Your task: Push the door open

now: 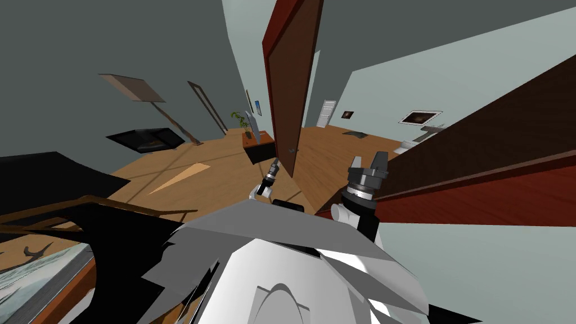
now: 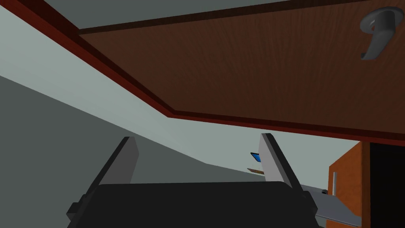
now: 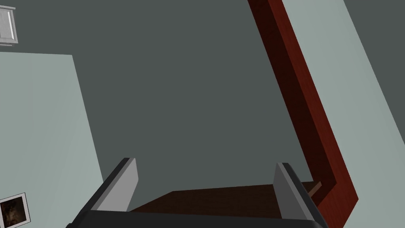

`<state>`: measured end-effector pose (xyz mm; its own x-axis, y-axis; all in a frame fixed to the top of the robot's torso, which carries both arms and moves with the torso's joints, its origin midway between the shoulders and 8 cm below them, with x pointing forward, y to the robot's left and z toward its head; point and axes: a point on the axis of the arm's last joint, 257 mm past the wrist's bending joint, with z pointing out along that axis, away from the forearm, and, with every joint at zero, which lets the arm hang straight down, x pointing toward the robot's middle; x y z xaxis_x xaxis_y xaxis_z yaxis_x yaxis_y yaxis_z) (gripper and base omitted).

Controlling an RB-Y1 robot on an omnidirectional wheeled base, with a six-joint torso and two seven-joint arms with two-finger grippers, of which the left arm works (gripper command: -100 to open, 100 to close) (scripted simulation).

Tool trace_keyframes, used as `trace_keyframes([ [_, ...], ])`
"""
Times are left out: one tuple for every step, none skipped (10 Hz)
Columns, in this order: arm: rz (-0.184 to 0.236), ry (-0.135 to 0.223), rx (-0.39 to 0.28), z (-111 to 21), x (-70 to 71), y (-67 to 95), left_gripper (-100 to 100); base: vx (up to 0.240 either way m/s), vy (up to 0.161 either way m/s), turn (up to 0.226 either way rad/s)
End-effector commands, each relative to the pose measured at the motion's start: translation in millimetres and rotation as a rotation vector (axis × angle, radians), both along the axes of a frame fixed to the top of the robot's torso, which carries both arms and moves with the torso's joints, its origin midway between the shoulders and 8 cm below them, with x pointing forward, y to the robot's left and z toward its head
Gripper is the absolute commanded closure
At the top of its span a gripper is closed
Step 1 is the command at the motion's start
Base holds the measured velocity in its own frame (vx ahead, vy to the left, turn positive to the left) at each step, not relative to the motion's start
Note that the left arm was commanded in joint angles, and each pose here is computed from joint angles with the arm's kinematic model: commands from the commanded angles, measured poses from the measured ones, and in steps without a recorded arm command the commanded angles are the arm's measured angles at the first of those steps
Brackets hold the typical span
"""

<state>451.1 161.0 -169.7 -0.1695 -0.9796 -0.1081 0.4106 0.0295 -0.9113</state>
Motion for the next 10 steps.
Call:
trace_keyframes([
  [-0.016, 0.019, -0.002, -11.7, 1.6, -5.6, -100, 0.117, 0.093, -0.103],
  [-0.024, 0.027, -0.003, -16.7, 2.6, -8.5, -100, 0.102, 0.079, -0.058],
  [-0.031, 0.036, -0.004, -21.7, 3.4, -11.4, -100, 0.096, 0.066, -0.052],
  [-0.039, 0.045, -0.005, -26.6, 4.3, -14.3, -100, 0.077, 0.053, -0.069],
  [-0.054, 0.062, -0.006, -36.5, 5.7, -20.0, -100, 0.114, 0.100, -0.102],
  [-0.061, 0.071, -0.006, -41.5, 6.3, -22.9, -100, 0.135, 0.113, -0.105],
  [-0.069, 0.079, -0.006, -46.4, 6.8, -25.7, -100, 0.105, 0.071, -0.066],
  [-0.076, 0.088, -0.006, -51.3, 7.3, -28.5, -100, 0.075, 0.073, -0.041],
  [-0.091, 0.105, -0.007, -60.7, 8.1, -34.0, -100, 0.084, 0.088, -0.112],
  [-0.098, 0.113, -0.007, -65.4, 8.4, -36.7, -100, 0.087, 0.087, -0.086],
])
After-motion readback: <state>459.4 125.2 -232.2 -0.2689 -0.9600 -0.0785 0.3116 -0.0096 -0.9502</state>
